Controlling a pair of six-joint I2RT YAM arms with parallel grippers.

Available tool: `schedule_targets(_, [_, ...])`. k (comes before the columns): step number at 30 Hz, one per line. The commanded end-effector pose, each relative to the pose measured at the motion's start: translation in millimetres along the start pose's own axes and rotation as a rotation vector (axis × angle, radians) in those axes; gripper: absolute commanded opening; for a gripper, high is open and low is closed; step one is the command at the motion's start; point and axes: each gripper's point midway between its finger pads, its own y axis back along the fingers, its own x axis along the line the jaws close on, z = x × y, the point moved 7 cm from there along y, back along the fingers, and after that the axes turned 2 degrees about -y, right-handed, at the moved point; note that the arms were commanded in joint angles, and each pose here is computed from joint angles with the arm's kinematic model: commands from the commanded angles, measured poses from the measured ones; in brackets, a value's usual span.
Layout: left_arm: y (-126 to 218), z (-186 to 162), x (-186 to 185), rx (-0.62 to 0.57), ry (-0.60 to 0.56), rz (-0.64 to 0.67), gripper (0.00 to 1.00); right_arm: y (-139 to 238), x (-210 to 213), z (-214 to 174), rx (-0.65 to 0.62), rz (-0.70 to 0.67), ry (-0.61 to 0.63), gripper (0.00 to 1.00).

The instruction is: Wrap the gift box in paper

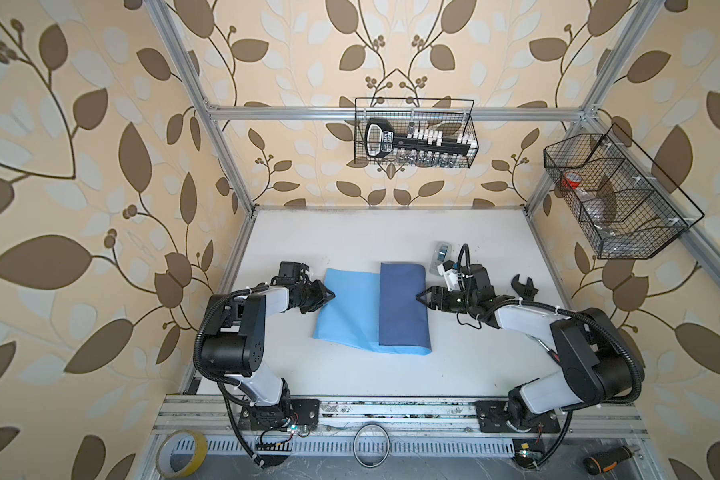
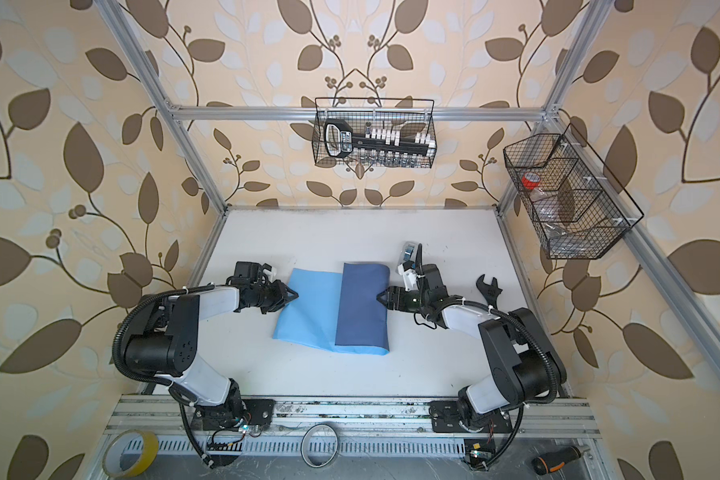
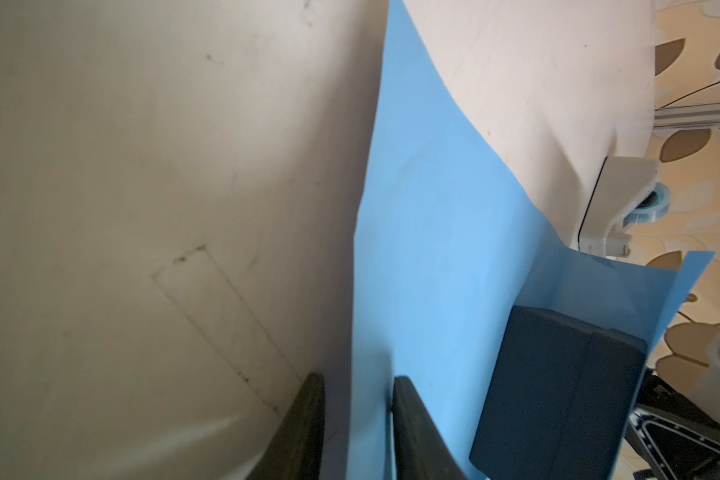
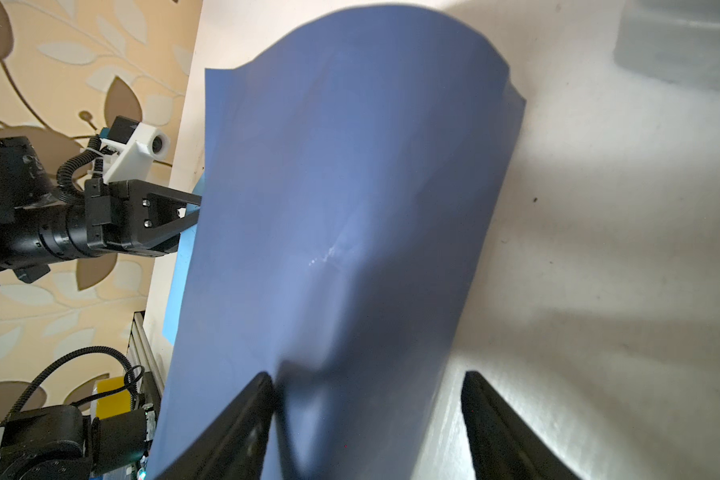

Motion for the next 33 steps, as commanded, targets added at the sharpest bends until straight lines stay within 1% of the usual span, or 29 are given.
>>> schedule_targets(1, [8, 3, -6, -0.026, -0.047, -0.051, 0.33, -5, -23, -24, 0.071, -0.123, -0.043, 0.72])
schedule_targets(8, [13, 2, -15, -0.041, -0.110, -0.120, 0.43, -4, -22, -25, 0.071, -0.118, -0.042, 0.71])
schedule_targets(23, [25, -6, -34, -0.054, -0.178, -0.272, 0.49, -4, -21, -24, 0.068, -0.113, -0.039, 0.70])
schedule_targets(28, [28, -4, -38, -0.070, -0.195, -0.282, 0.57, -4, -21, -25, 0.069, -0.114, -0.038, 0.70])
schedule_targets(31, [28, -2, -38, -0.069, -0.199, -0.274, 0.58, -4, -21, -25, 0.068, -0.115, -0.038, 0.70])
schedule_targets(33, [26, 0, -36, -0.062, -0.198, -0.255, 0.55, -4, -21, -25, 0.069, -0.116, -0.037, 0.70])
